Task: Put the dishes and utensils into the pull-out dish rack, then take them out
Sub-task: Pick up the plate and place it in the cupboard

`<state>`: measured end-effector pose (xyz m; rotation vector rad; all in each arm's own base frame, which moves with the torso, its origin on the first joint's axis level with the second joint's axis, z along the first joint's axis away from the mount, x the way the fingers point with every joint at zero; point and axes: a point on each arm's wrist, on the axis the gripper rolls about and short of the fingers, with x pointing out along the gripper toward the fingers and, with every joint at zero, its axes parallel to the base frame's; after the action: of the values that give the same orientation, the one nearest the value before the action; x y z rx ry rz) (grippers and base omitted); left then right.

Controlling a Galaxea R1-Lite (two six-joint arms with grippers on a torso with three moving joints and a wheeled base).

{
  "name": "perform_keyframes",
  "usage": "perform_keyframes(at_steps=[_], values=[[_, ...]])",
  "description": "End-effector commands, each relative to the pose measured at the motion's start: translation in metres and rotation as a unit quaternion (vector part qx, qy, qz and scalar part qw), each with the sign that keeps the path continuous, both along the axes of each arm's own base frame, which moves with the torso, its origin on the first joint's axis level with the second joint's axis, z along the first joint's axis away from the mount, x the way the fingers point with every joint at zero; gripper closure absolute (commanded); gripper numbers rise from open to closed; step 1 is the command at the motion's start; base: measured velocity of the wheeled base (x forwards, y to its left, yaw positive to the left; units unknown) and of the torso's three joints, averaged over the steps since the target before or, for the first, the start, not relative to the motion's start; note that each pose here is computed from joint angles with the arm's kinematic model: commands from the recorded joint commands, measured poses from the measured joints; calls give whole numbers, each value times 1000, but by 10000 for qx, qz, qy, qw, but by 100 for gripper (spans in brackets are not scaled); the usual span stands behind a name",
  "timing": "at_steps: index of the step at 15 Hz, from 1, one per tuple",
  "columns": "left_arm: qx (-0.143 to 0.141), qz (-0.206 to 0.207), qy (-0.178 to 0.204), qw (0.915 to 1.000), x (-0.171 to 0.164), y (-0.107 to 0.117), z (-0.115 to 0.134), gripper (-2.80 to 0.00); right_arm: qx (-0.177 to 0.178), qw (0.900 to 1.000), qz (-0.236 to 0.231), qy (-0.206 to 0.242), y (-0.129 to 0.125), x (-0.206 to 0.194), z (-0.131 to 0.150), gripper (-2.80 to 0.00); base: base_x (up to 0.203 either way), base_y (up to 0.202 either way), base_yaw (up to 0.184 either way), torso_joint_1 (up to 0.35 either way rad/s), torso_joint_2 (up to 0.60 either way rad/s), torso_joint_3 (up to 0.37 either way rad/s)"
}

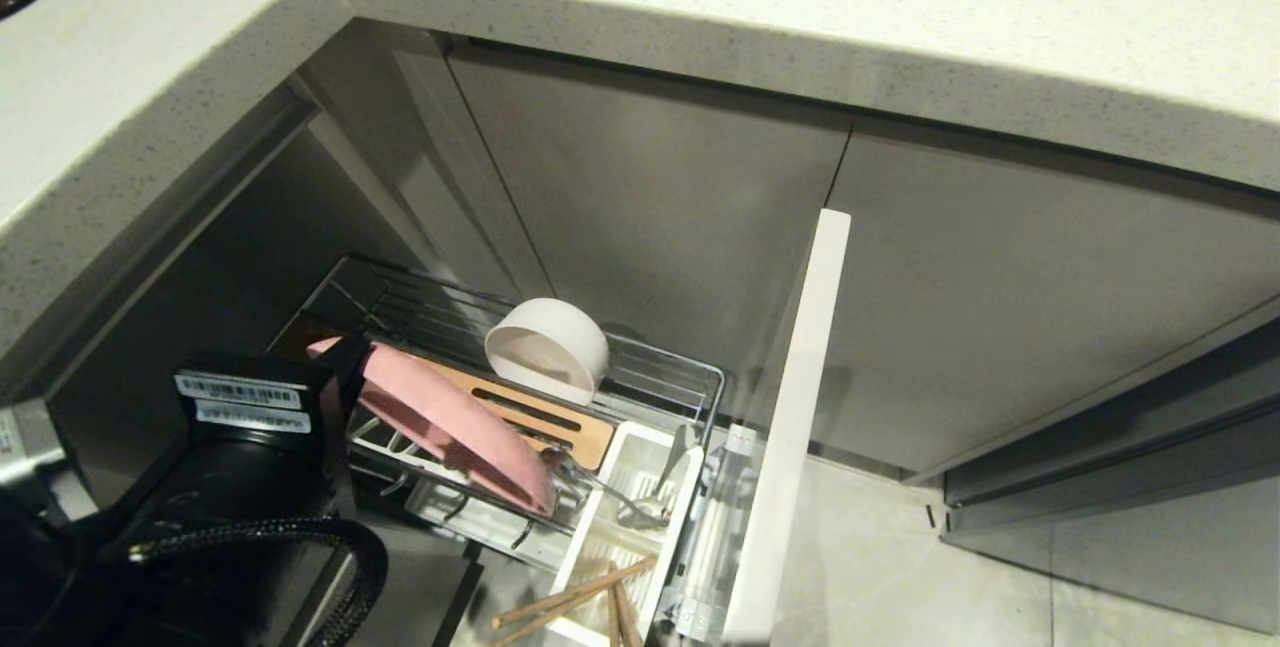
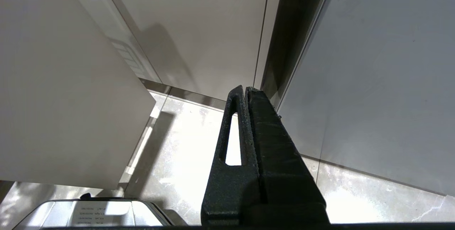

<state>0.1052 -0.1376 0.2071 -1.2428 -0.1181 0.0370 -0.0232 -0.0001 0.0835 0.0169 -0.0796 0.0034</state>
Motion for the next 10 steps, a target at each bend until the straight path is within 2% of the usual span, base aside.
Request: perform_keyframes(at_steps=[1,4,6,10], values=[[12,115,63,9999,3,-1,-3,0,0,9999,2,130,0,2,-7,0,0,0,0,0,0,0],[103,179,133,9997,6,-3,-7,0,0,9999,2,130,0,2,-7,0,0,0,0,0,0,0],[273,211,253,9991,9,-6,-13,0,0,9999,2,135,0,2,-7,0,0,0,0,0,0,0],[385,256,523,9976,14,-8,-25,0,0,9999,2,130,0,2,-7,0,0,0,0,0,0,0]])
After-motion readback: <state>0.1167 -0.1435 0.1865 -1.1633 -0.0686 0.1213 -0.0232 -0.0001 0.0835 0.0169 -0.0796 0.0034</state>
